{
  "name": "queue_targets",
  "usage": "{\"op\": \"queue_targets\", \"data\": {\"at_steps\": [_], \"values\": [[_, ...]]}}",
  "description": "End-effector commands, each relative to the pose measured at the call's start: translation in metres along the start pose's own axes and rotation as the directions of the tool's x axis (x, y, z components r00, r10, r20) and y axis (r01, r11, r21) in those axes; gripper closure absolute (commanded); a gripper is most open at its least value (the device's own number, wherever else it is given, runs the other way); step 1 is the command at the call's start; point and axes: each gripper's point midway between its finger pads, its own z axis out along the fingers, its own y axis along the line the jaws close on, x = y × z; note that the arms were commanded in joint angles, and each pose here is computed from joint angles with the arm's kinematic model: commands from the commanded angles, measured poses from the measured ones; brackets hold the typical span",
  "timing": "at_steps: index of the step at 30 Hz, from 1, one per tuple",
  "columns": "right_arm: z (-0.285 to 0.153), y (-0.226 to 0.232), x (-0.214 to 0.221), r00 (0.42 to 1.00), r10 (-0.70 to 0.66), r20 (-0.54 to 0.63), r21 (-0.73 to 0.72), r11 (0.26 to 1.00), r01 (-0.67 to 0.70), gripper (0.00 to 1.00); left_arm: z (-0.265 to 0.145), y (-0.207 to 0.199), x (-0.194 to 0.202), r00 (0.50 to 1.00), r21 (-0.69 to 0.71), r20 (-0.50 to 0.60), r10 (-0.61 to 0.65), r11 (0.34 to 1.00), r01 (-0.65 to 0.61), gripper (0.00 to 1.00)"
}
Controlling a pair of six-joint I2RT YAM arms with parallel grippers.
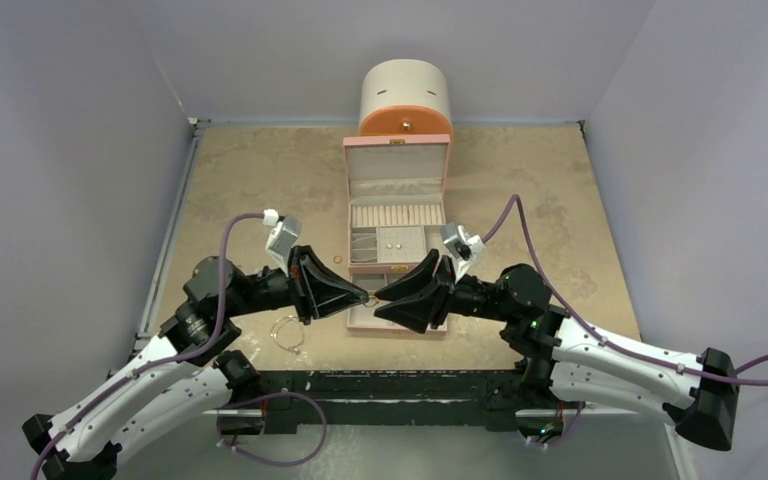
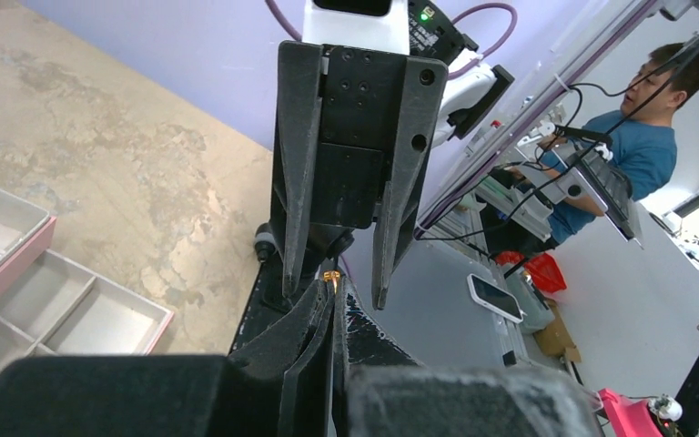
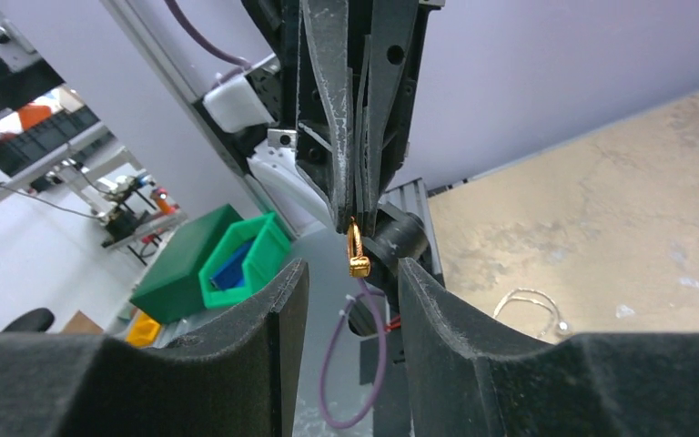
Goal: Organize the mixed jewelry
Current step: Pick up the jewelry from the center of the board.
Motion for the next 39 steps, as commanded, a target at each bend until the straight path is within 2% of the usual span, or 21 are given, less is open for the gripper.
{"op": "queue_targets", "data": {"at_steps": [1, 17, 25, 31, 34, 36, 39], "values": [[0.003, 0.022, -0.022, 0.997, 0.033, 0.070, -0.089, 0.996, -0.027, 0.57, -0.003, -0.022, -0.014, 0.998, 0.078, 0.045, 0.036, 0.996, -0.040, 1.00], [0.011, 0.022, -0.033, 0.994, 0.040, 0.103, -0.093, 0.995, -0.031, 0.67, -0.005, -0.024, -0.014, 0.998, 0.077, 0.040, 0.045, 0.996, -0.048, 1.00], [0.011, 0.025, -0.035, 0.994, 0.035, 0.105, -0.103, 0.994, -0.024, 0.78, -0.005, -0.022, -0.013, 0.998, 0.067, 0.035, 0.045, 0.997, -0.048, 1.00], [0.010, 0.027, -0.037, 0.994, 0.028, 0.109, -0.105, 0.994, -0.016, 0.79, -0.005, -0.021, -0.013, 0.998, 0.063, 0.027, 0.049, 0.997, -0.051, 1.00], [0.009, 0.029, -0.038, 0.994, 0.022, 0.110, -0.115, 0.993, -0.009, 0.87, -0.005, -0.019, -0.012, 0.998, 0.051, 0.024, 0.052, 0.997, -0.053, 1.00], [0.008, 0.030, -0.037, 0.994, 0.018, 0.110, -0.121, 0.993, -0.005, 0.97, -0.005, -0.016, -0.011, 0.998, 0.041, 0.025, 0.055, 0.998, -0.055, 1.00], [0.007, 0.032, -0.037, 0.994, 0.013, 0.112, -0.131, 0.991, 0.002, 1.00, -0.005, -0.013, -0.011, 0.998, 0.026, 0.028, 0.056, 0.998, -0.057, 1.00]]}}
